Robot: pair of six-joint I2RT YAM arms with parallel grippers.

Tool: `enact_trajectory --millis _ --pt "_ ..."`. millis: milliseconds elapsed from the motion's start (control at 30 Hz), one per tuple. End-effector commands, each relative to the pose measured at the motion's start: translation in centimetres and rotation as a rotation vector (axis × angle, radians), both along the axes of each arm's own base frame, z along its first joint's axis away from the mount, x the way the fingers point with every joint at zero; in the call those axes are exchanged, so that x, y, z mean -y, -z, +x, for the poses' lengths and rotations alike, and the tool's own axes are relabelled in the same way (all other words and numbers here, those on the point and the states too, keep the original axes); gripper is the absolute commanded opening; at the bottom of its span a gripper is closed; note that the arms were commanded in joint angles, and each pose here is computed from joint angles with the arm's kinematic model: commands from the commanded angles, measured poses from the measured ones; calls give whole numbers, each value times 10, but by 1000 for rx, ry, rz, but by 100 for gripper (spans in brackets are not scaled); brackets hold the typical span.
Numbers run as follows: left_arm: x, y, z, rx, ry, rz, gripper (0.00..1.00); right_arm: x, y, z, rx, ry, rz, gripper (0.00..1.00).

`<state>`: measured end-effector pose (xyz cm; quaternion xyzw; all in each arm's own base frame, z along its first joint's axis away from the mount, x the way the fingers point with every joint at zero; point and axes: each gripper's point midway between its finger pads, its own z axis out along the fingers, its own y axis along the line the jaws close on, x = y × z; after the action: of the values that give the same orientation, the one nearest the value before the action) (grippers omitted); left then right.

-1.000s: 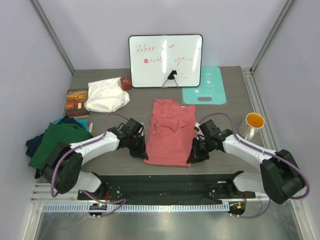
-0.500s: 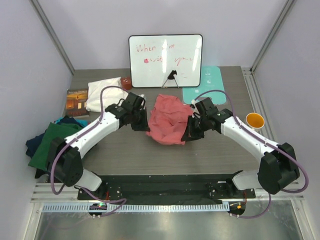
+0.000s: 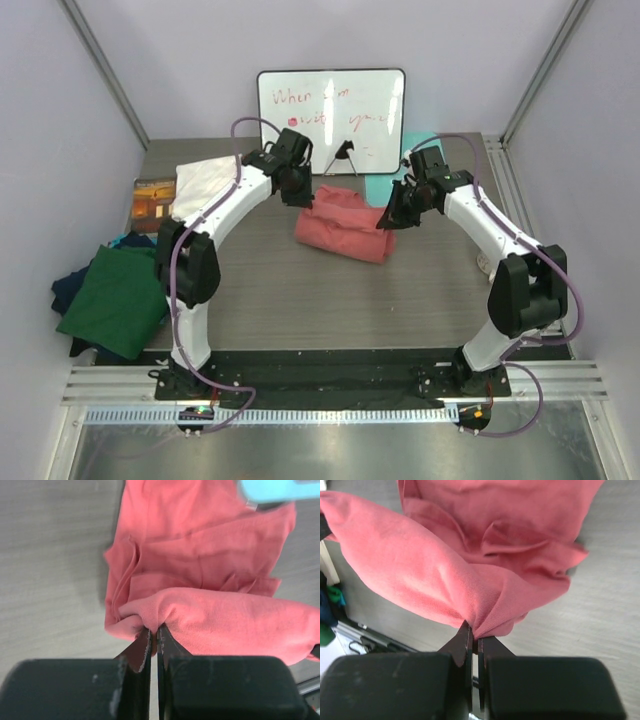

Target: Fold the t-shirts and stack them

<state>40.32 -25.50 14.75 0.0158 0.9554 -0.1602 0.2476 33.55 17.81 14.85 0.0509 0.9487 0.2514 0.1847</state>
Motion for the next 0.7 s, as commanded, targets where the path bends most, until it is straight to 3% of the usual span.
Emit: enact_trajectory --millis 0,233,667 --pt "3 -2 35 37 5 47 1 5 -18 36 83 14 -20 1" --pt "28 11 77 61 3 18 4 8 -7 67 82 37 -51 1" --pt "70 46 121 116 31 -111 5 43 31 111 124 162 -145 1"
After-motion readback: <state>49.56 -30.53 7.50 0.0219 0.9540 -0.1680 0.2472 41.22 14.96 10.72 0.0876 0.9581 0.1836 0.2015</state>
